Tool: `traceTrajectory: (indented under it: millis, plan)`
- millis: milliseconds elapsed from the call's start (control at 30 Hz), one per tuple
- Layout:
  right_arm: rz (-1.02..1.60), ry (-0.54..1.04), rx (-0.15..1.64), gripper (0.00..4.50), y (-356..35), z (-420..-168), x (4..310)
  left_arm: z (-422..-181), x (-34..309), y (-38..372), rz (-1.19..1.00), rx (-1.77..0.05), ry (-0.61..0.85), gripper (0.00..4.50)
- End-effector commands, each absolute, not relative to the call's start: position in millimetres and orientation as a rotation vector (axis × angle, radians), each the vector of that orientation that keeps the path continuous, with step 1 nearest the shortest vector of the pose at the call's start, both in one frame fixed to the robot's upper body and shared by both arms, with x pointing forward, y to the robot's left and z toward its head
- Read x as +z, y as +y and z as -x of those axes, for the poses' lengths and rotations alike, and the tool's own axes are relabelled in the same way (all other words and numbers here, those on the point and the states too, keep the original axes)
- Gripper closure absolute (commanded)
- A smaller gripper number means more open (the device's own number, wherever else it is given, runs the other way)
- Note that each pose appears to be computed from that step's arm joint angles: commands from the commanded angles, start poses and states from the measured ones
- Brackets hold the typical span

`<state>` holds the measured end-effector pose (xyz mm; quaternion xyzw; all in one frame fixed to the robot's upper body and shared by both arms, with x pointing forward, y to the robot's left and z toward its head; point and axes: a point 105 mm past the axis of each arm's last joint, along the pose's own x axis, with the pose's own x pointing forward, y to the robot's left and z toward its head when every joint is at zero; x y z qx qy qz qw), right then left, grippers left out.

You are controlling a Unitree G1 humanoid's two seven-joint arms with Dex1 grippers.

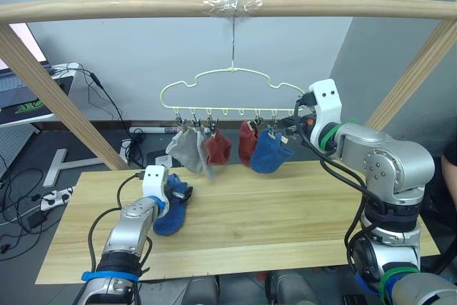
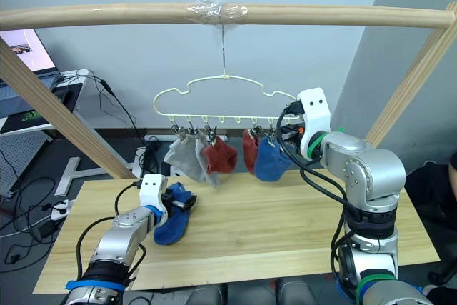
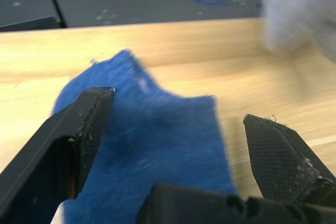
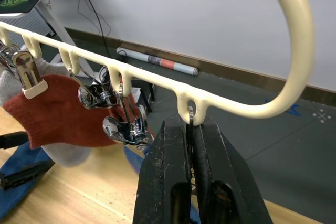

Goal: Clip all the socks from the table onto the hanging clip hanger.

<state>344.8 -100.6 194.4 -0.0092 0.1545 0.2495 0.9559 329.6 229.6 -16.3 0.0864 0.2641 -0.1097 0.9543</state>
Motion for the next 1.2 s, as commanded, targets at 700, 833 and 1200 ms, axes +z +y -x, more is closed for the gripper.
traceTrajectory:
  millis: [700,833,1200]
  plan:
    - [0.011,0.249,0.516,4.50,-105.2,-355.9,214.8,-318.0,-22.7,182.6,0.007,-0.443,0.578,4.08]
    - [-0.019,0.277,0.526,4.50,-109.3,-356.8,219.0,-314.5,7.9,133.2,-0.108,-0.683,0.422,4.47]
    - [-0.233,0.397,0.535,4.50,-121.4,-360.7,228.1,-290.3,131.6,-4.6,-0.125,-1.137,-0.155,4.47]
